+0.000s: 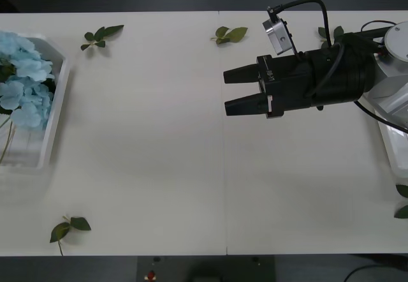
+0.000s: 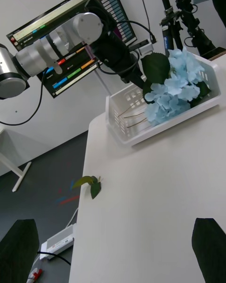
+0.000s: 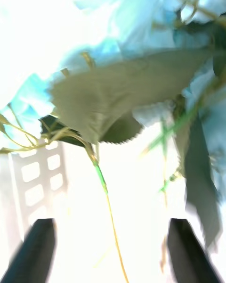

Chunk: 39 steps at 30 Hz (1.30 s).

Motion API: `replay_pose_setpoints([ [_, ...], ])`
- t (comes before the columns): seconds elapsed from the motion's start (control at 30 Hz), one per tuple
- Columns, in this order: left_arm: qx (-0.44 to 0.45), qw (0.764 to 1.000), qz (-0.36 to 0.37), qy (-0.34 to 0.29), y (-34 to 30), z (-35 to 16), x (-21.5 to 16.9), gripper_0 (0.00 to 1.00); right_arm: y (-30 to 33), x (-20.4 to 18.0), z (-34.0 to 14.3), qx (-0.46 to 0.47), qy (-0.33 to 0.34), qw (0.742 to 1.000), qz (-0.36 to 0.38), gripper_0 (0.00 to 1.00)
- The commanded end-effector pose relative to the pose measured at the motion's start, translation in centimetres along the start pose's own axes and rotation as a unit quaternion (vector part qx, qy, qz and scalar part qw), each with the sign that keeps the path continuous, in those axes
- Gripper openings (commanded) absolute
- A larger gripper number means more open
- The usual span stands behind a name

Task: Put the red flowers into the right box and the blue flowers into the left box

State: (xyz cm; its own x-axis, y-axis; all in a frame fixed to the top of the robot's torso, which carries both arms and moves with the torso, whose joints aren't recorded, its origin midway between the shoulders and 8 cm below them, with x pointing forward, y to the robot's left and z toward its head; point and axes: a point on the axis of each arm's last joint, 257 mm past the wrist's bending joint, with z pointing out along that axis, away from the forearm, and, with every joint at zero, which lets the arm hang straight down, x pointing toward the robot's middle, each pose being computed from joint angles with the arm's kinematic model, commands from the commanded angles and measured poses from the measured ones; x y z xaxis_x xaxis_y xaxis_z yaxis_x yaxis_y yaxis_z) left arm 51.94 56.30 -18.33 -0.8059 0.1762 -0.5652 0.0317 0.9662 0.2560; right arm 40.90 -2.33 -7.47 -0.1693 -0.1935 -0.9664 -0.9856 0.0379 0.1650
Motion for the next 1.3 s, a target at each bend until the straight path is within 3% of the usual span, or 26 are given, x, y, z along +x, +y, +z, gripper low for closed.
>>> replay_pose_setpoints([
  [0.03,0.026,0.999,0.027,-0.025,0.9,-4.8,-2.6,1.0,0.4,-1.8,0.1,-0.007,0.003,0.999,-0.033,0.95],
  [0.23,0.122,0.99,0.06,-0.035,-3.1,-7.8,-2.8,1.0,0.4,-1.8,0.1,-0.007,0.003,0.999,-0.033,0.95],
  [0.53,0.275,0.945,0.147,-0.101,-11.3,-10.9,-4.4,1.0,0.4,-1.8,0.1,-0.007,0.003,0.999,-0.033,0.95],
  [0.63,0.315,0.921,0.19,-0.129,-14.0,-11.9,-4.8,1.0,0.4,-1.8,0.1,-0.007,0.003,0.999,-0.033,0.95],
  [0.93,0.42,0.818,0.32,-0.228,-22.4,-15.6,-5.2,1.0,0.4,-1.8,0.1,-0.007,0.003,0.999,-0.033,0.95],
  [1.3,0.521,0.737,0.339,-0.267,-32.2,-20.1,-4.6,1.0,0.4,-1.8,0.1,-0.007,0.003,0.999,-0.033,0.95],
])
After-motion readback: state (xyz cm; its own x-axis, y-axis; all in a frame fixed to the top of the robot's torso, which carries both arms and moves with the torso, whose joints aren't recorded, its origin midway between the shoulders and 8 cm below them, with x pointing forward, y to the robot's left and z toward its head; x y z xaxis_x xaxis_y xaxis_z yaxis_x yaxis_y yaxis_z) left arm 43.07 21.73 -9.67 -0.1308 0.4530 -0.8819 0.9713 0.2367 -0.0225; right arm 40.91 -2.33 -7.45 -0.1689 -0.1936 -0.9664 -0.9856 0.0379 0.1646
